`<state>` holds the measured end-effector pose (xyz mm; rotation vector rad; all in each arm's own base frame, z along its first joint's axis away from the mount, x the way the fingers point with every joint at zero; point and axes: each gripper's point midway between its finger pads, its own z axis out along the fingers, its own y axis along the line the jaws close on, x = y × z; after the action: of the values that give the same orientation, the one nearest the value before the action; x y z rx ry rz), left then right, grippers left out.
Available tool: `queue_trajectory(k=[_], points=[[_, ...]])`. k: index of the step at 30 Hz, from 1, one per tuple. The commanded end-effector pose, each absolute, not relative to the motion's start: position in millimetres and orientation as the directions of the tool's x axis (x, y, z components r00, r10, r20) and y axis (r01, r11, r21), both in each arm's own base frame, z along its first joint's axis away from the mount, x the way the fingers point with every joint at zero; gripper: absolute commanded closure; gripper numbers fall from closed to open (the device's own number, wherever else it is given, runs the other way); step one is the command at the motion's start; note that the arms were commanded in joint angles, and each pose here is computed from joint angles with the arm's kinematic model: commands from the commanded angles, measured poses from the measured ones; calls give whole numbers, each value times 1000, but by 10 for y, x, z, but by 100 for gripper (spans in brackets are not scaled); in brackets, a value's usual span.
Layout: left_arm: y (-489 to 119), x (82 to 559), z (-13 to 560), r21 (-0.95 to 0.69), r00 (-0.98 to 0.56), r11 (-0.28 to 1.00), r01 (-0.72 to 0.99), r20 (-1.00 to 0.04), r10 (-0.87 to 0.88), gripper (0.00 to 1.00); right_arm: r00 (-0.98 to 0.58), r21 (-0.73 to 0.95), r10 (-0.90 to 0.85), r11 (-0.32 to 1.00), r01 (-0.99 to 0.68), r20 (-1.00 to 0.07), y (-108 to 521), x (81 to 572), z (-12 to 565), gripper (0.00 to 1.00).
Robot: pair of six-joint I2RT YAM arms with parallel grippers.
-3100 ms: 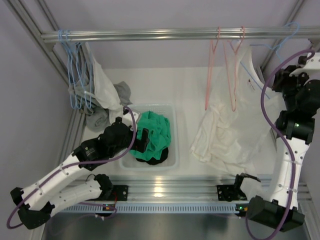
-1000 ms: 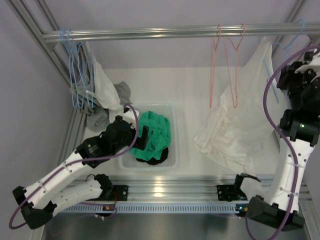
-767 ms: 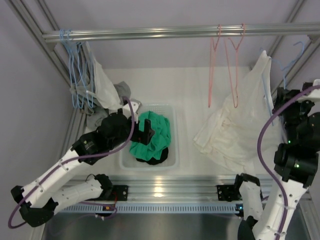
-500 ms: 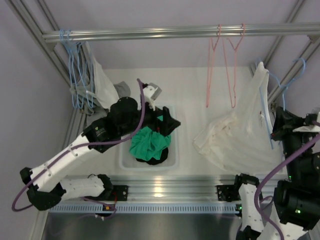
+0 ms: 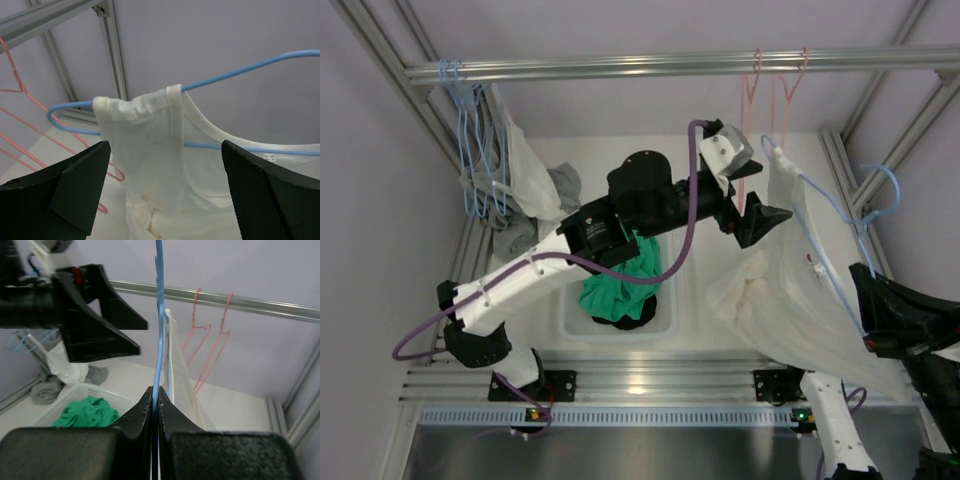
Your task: Remove the tank top from the hanger
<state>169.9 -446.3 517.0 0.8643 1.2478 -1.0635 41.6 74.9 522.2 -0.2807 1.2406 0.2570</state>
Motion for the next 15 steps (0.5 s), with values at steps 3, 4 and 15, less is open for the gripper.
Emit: queue_trajectory(k=[3, 4, 15], points=[[-4647, 1882, 5204, 80, 139, 358, 931, -980, -143, 9, 274, -70, 88, 851, -520, -958, 998, 247, 5239, 100], [-4666, 1916, 5182, 82, 142, 372, 925, -980, -136, 11, 278, -72, 90, 850, -522, -956, 998, 230, 5257, 100], [-4545, 2074, 5175, 103, 174, 469, 877, -979, -110, 100, 282, -87, 84, 836, -542, -956, 1017, 221, 5263, 100]])
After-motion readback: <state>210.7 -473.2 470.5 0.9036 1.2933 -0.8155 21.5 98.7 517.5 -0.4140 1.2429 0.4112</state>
